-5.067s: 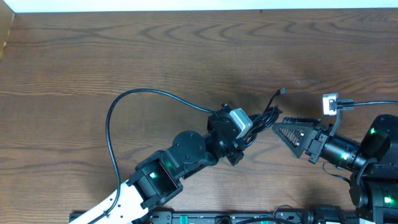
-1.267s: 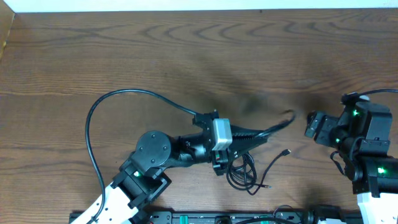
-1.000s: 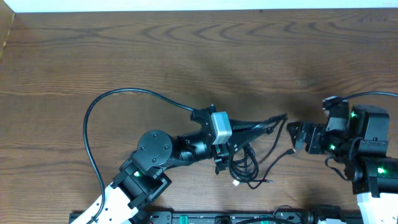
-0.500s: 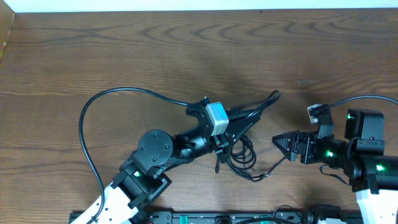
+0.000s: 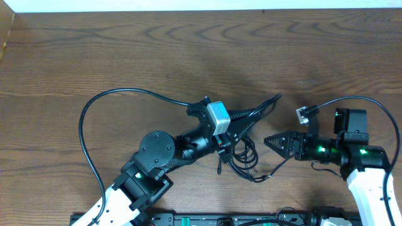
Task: Untangle cables
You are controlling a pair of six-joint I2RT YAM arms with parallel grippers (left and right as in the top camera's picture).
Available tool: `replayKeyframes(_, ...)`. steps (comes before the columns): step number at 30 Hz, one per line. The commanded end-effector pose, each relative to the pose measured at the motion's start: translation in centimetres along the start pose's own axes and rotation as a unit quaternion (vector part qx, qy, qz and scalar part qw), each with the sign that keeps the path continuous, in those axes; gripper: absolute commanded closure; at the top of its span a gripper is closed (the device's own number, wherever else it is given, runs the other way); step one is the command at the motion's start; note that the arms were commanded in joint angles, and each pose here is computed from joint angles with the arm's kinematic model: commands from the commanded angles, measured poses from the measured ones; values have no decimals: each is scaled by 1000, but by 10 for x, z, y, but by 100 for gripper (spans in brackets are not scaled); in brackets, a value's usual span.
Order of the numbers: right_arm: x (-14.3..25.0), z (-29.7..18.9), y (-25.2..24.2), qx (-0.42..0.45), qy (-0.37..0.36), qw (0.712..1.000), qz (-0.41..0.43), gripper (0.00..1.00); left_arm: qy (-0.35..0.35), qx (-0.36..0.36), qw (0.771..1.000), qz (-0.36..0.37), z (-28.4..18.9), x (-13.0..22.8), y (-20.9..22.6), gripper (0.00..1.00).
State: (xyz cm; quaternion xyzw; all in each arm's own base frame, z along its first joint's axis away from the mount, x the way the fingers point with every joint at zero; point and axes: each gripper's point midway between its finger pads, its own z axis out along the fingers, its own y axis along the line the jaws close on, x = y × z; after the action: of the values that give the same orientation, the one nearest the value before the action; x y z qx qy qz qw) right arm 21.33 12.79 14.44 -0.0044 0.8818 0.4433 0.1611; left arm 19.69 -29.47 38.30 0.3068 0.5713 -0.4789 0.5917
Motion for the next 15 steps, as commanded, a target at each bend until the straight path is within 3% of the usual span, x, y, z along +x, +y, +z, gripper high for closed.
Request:
replayKeyframes(1, 11, 13, 8, -40, 29, 999, 8, 20, -14, -2, 1000, 5, 0, -11, 0, 93)
replayKeyframes(15, 15, 89, -14, 23, 76, 997, -13, 19, -17, -15, 1000, 4, 0, -12, 4, 93)
